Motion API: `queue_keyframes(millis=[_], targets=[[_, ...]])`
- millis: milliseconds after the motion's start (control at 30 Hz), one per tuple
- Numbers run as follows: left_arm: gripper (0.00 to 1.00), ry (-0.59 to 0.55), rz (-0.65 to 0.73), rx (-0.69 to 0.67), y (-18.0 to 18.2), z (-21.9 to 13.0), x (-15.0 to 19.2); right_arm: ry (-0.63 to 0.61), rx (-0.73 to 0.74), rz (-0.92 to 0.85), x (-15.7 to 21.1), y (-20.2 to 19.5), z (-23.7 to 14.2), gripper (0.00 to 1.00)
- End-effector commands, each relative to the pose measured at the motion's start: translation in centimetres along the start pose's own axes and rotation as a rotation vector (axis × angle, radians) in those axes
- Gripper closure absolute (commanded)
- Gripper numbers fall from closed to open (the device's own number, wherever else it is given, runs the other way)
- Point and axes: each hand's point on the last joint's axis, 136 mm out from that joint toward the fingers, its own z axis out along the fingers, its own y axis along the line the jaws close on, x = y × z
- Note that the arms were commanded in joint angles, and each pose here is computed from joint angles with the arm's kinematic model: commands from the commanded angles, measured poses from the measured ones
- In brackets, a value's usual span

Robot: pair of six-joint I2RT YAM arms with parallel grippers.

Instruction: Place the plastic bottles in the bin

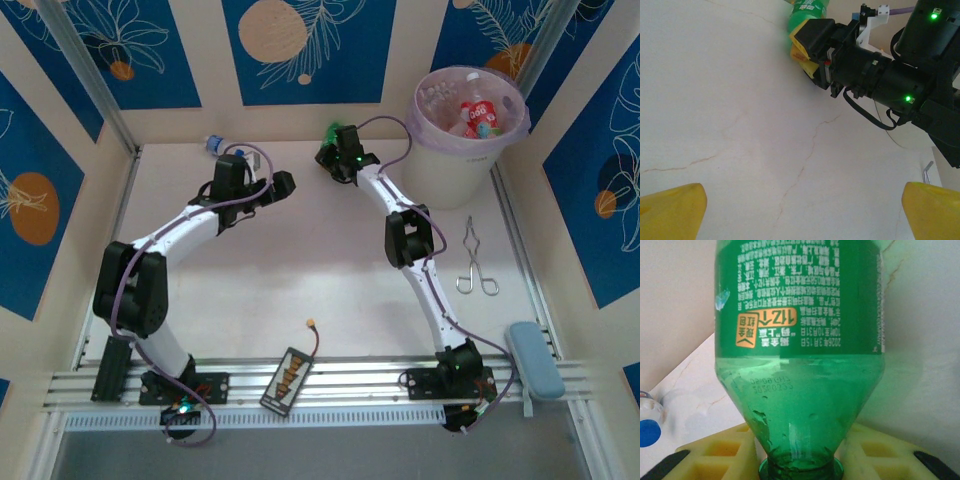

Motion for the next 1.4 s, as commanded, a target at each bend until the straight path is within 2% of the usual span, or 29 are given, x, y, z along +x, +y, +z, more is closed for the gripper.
queue_keyframes(millis=[0, 400, 600, 733, 933, 1133, 1233, 1367], targets=[[0.00, -0.003, -0.022, 0.006, 0.6, 0.2, -0.1, 0.046, 0.076, 0.033, 1.0, -2.7, 0.1, 0.65], [0.00, -0.015, -0.038, 0.007, 0.6, -0.6, 0.2, 0.017, 0.059, -0.052, 0.2, -0.7, -2.2, 0.77], [0.00, -0.043, -0.049, -0.011, 1.1, -2.2, 0.6, 0.004, 0.008, -0.150, 0.8, 2.7, -6.1, 0.81], [0.00, -0.063, -0.056, -0.017, 1.2, -3.2, 0.7, -0.001, -0.029, -0.229, 2.5, 4.7, -9.4, 0.81], [0.00, -0.087, -0.075, -0.008, 1.1, -4.8, 1.2, -0.014, -0.119, -0.347, 4.7, 9.0, -16.7, 0.82], [0.00, -0.126, -0.074, -0.018, 1.5, -6.3, 1.5, -0.041, -0.201, -0.490, 5.5, 13.4, -27.5, 0.83], [0.00, -0.128, -0.072, -0.024, 1.5, -6.6, 1.6, -0.099, -0.192, -0.558, 4.3, 14.3, -33.7, 0.83], [0.00, -0.134, -0.053, -0.029, 1.3, -6.5, 1.0, -0.229, -0.153, -0.591, 1.0, 13.8, -41.1, 0.84]])
